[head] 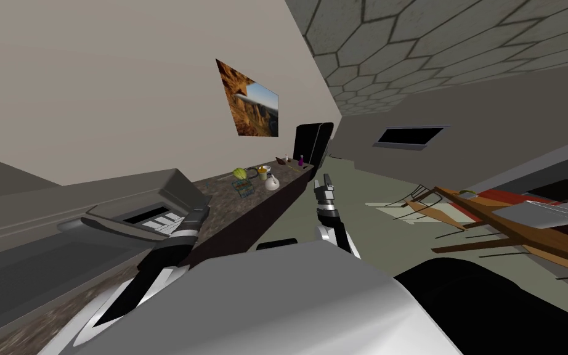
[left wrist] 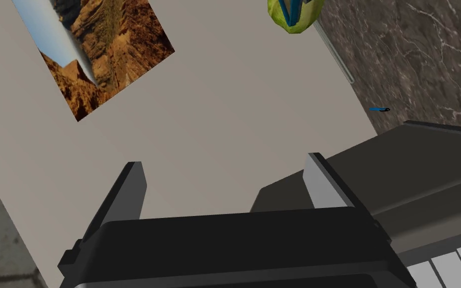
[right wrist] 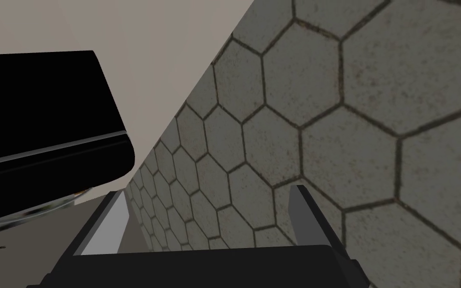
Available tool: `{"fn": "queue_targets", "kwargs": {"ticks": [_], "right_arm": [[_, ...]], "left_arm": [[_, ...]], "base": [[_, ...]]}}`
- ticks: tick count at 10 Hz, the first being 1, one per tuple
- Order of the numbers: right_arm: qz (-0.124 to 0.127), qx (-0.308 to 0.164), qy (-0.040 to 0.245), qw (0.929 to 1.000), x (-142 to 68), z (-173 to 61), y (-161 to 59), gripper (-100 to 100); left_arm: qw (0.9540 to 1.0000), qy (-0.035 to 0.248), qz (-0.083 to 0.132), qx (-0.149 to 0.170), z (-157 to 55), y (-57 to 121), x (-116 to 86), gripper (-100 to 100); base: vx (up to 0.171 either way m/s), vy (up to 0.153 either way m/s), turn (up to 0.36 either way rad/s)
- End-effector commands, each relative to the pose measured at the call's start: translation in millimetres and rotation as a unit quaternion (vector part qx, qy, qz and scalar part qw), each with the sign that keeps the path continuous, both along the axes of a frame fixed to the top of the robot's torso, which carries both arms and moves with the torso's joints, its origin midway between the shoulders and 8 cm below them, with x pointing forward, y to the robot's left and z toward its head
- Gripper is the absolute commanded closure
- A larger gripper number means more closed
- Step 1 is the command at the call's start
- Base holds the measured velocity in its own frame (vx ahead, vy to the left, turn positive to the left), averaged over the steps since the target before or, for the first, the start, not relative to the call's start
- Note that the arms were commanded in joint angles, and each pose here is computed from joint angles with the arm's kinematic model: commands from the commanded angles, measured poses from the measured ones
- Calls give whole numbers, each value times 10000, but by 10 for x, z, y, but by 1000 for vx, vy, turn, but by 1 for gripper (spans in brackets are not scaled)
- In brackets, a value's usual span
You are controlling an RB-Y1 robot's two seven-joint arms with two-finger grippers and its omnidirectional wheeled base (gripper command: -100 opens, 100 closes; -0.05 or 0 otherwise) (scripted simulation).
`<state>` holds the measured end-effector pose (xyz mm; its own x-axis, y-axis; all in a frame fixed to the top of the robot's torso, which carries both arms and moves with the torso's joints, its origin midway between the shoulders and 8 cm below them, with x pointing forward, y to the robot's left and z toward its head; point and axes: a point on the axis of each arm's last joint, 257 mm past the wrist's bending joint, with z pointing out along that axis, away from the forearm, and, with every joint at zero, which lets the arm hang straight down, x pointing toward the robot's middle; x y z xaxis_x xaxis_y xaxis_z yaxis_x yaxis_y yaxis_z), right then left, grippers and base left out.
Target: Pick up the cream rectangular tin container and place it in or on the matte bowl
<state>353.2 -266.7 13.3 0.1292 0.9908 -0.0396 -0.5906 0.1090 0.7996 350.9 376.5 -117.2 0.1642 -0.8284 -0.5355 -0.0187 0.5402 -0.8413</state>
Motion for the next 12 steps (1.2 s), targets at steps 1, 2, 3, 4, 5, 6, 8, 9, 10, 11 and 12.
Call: {"fn": "queue_targets", "kwargs": {"ticks": [1,2,3,4,5,6,8,9,10,11,12], "right_arm": [[0,0,0,10000,0,0,0,0],[0,0,0,10000,0,0,0,0],[0,0,0,10000,0,0,0,0],[0,0,0,10000,0,0,0,0],[0,0,0,10000,0,0,0,0],[0,0,0,10000,0,0,0,0],[0,0,0,10000,0,0,0,0],[0,0,1,10000,0,0,0,0],[0,0,0,10000,0,0,0,0],[0,0,1,10000,0,0,0,0],[0,0,1,10000,0,0,0,0]], "left_arm": [[9994,287,165,134,-112,147,-63,-100],[9985,438,253,209,-164,220,-94,-100],[9974,581,339,275,-212,292,-125,-100],[9960,709,418,336,-252,359,-152,-100],[9945,836,500,390,-292,427,-179,-100],[9928,950,575,440,-325,492,-202,-100],[9892,1160,725,519,-386,620,-244,-100],[9873,1256,802,548,-414,684,-263,-100],[9853,1346,879,571,-440,748,-280,-100],[9833,1432,958,589,-464,812,-297,-100],[9811,1517,1037,602,-489,876,-315,-100]], "base": [[-21,-39,4],[-9,-40,-9],[0,-35,-30],[13,-32,-45],[20,-32,-83],[37,-28,-113],[63,-25,-116],[68,-14,-136],[78,-26,-169],[83,-22,-198],[97,-6,-204]]}}
